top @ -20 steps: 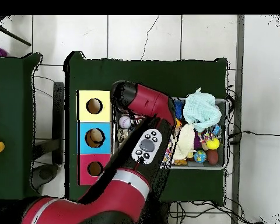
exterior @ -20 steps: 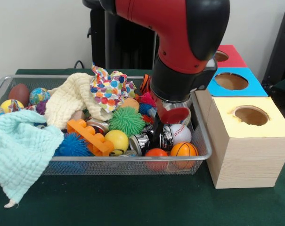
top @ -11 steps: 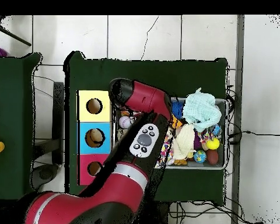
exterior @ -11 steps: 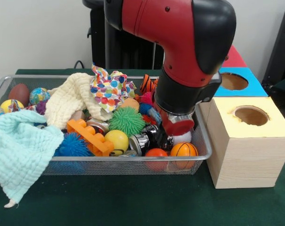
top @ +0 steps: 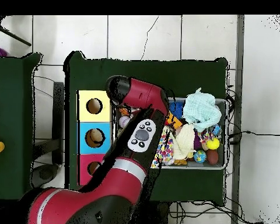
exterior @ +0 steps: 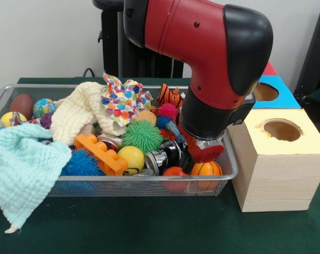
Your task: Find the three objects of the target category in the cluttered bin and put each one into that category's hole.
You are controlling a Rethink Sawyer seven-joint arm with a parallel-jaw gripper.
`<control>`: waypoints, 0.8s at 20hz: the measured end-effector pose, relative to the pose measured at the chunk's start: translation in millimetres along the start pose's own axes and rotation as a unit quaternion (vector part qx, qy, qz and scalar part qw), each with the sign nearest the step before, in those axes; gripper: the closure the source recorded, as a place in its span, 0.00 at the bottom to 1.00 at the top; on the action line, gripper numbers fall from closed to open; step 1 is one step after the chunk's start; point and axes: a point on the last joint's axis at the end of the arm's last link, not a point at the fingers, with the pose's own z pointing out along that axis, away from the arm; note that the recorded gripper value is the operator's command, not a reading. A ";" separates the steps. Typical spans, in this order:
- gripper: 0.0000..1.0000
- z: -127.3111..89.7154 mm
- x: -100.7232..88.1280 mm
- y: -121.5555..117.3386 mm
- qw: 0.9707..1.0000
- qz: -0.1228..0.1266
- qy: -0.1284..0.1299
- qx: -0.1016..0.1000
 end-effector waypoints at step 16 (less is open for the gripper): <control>1.00 14.0 -2.0 10.3 1.000 -0.010 0.001 0.006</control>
